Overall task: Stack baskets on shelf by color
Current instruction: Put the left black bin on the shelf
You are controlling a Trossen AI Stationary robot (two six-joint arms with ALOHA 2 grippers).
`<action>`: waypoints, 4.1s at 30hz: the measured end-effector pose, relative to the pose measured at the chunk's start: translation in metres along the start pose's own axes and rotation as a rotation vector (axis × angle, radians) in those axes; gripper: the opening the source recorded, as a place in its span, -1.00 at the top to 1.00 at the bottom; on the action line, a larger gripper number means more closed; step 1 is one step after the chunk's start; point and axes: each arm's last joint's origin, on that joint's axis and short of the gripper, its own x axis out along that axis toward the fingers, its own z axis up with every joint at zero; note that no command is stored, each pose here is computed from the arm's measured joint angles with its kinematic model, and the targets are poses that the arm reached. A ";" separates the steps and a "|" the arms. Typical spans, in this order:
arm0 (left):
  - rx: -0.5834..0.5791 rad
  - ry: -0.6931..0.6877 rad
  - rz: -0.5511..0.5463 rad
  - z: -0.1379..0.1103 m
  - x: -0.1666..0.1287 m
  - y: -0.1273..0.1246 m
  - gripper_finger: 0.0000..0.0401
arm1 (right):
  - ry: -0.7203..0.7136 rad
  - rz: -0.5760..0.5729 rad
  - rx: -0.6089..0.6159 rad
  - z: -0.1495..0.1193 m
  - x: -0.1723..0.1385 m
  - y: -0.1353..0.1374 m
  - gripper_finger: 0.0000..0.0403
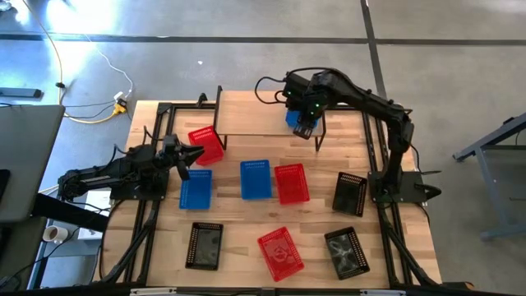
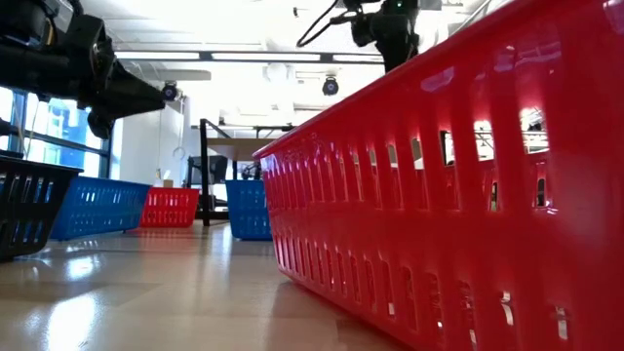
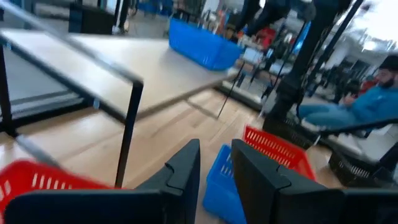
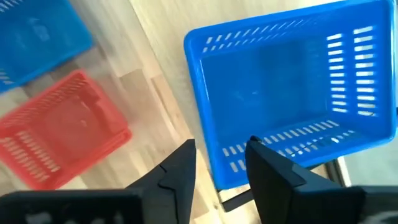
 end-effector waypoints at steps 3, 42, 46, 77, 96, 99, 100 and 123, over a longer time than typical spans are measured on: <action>-0.017 -0.073 -0.010 0.007 0.000 -0.002 0.59 | -0.022 0.026 0.052 -0.004 -0.008 0.000 0.37; 0.370 0.621 0.097 0.086 0.039 -0.047 0.43 | -0.152 -0.028 0.036 -0.030 -0.052 0.035 0.37; 0.347 0.673 0.124 0.081 0.044 -0.046 0.33 | -0.151 -0.022 0.002 -0.030 -0.052 0.035 0.37; 0.121 1.181 -0.236 0.030 0.032 -0.099 0.36 | -0.157 -0.036 -0.071 -0.030 -0.052 0.035 0.37; 0.143 1.233 -0.351 -0.008 0.026 -0.150 0.36 | -0.169 -0.036 -0.091 -0.028 -0.052 0.035 0.37; 0.104 1.227 -0.397 -0.014 0.025 -0.162 0.36 | -0.169 -0.036 -0.091 -0.028 -0.052 0.035 0.37; 0.090 1.227 -0.408 -0.016 0.024 -0.166 0.36 | -0.169 -0.036 -0.090 -0.028 -0.052 0.035 0.37; -0.178 1.409 -0.352 -0.043 -0.034 -0.207 0.36 | -0.175 -0.003 0.011 -0.027 -0.052 0.035 0.37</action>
